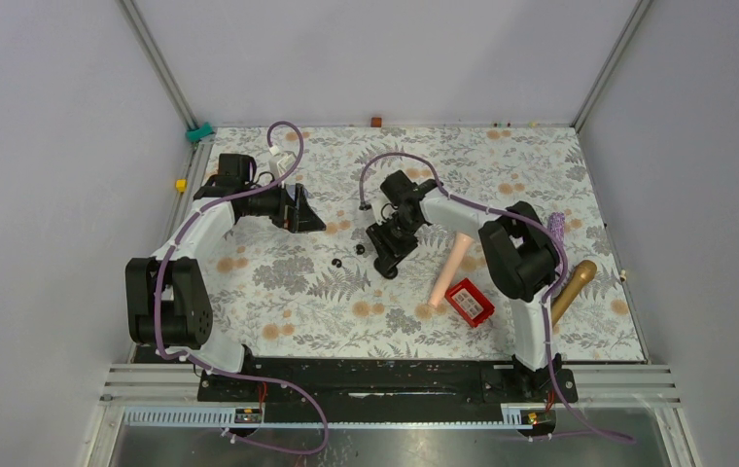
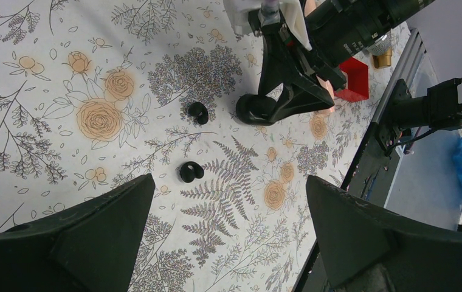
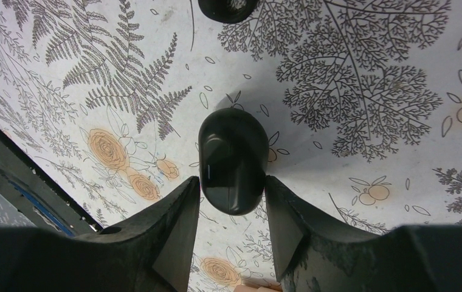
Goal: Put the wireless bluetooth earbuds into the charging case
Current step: Pick up the charging case at the center of the board.
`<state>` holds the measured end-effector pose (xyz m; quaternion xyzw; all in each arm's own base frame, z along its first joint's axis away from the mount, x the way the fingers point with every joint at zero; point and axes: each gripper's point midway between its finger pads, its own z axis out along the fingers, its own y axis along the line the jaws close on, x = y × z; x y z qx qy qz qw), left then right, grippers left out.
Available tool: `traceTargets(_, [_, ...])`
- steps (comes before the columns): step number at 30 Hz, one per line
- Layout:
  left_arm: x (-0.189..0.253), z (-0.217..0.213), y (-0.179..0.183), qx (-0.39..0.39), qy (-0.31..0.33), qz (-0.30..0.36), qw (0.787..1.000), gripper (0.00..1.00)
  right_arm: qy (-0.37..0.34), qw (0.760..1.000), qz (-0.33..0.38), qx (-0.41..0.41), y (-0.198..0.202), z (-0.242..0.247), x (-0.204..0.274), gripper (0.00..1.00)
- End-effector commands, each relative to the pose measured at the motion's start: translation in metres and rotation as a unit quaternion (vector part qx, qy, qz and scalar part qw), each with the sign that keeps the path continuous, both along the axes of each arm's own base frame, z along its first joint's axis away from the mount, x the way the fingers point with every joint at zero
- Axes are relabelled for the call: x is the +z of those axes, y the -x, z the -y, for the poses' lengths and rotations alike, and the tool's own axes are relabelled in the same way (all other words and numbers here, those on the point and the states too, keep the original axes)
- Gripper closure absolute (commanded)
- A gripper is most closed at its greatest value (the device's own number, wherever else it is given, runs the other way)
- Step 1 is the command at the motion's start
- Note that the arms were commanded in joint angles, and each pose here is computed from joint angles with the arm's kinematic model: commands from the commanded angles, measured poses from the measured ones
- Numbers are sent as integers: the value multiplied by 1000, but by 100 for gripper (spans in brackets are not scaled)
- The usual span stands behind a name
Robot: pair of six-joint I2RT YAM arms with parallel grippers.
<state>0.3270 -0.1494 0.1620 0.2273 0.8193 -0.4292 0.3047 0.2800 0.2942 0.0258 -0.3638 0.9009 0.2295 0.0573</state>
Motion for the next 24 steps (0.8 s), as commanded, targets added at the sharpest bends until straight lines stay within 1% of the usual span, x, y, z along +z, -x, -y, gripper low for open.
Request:
traceTargets(1, [13,3,-2,-12,12,33,999,1,-30,999,-7,-15,-8,-5,17,50])
traceTargets(7, [14,3,-2,-11,11,35,999,1,-22,999,-34,-29,-4,-7,1,52])
traceTargets(17, [14,4,-2,-13,13,32,999,1,6,998,-50,-34,0,-1,-17,54])
traceTargets(24, [14,4,-2,-14,14,32,999,1,19,999,-45,-17,9,-6,-19,52])
